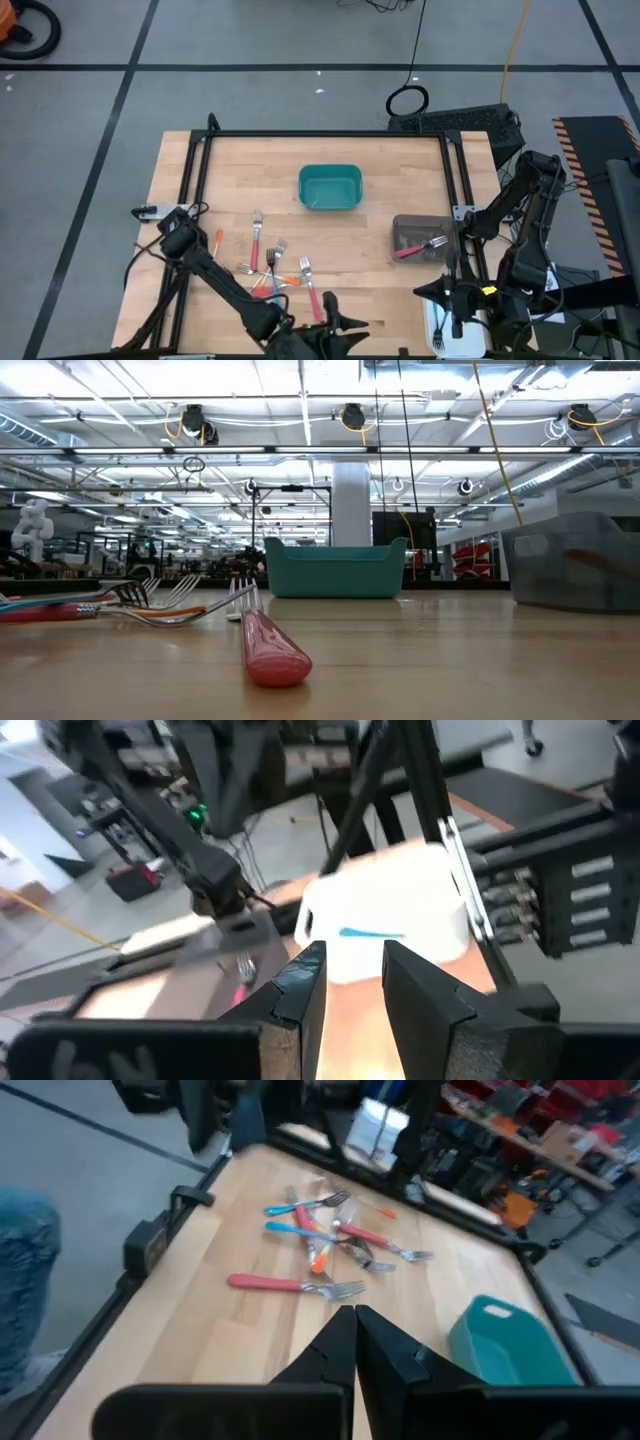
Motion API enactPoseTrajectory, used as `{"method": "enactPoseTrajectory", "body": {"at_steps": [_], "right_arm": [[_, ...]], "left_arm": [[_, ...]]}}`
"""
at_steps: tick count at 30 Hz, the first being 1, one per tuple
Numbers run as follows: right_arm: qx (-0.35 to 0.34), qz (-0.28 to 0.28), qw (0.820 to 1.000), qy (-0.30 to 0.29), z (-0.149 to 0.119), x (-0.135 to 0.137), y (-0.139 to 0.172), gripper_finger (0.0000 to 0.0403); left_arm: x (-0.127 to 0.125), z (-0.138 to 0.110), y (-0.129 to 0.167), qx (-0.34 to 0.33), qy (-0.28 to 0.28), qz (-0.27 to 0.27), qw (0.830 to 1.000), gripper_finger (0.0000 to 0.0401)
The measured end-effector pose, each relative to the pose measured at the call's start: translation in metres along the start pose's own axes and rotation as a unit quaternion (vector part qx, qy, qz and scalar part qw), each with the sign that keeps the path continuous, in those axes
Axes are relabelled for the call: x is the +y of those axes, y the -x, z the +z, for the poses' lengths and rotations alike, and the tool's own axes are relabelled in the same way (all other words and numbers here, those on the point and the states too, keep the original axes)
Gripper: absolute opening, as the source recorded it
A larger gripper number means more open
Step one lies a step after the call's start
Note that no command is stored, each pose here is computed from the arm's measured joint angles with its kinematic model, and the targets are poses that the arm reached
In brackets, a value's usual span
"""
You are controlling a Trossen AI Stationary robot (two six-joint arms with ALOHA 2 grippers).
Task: Sort silverware by color (type)
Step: Put the pink fork into the black bin
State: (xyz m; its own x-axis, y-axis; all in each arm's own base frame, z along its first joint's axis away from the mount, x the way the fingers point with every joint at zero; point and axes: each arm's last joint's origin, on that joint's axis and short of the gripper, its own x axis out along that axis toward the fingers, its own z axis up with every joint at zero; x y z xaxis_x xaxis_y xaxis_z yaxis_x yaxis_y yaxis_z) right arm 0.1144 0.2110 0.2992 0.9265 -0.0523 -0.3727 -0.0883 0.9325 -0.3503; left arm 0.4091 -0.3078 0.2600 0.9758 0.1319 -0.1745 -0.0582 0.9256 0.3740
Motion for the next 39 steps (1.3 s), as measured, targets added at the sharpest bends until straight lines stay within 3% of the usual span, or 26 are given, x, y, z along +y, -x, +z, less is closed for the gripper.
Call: {"method": "enactPoseTrajectory", "body": {"at_steps": [6, 11, 15, 21, 26, 32, 39], "right_arm": [[0.0, 0.0, 1.0, -0.005, 0.0, 0.0, 0.0, 0.0004], [0.001, 0.0, 1.0, -0.007, 0.0, 0.0, 0.0, 0.0004], [0.001, 0.0, 1.0, -0.007, 0.0, 0.0, 0.0, 0.0004], [0.001, -0.001, 1.0, -0.019, -0.001, 0.0, 0.0, 0.0004], [0.003, -0.001, 1.0, -0.028, -0.001, 0.001, -0.001, 0.0004], [0.012, -0.006, 1.0, -0.015, -0.005, 0.01, -0.007, 0.0004], [0.022, -0.019, 1.0, 0.0, -0.007, 0.013, -0.015, 0.0004]], "left_arm": [[0.013, -0.041, 0.004, 0.008, 0.032, -0.003, 0.999, 0.0101], [0.044, -0.067, 0.05, -0.063, 0.096, 0.006, 0.993, 0.0101], [0.067, -0.082, 0.088, -0.083, 0.128, 0.002, 0.988, 0.0101], [0.072, -0.092, 0.122, -0.078, 0.135, -0.004, 0.988, 0.0101], [0.065, -0.098, 0.13, -0.046, 0.097, 0.029, 0.994, 0.0101], [0.066, -0.109, 0.129, -0.034, 0.082, 0.016, 0.996, 0.0101], [0.099, -0.153, 0.122, -0.097, 0.169, -0.023, 0.981, 0.0072]]}}
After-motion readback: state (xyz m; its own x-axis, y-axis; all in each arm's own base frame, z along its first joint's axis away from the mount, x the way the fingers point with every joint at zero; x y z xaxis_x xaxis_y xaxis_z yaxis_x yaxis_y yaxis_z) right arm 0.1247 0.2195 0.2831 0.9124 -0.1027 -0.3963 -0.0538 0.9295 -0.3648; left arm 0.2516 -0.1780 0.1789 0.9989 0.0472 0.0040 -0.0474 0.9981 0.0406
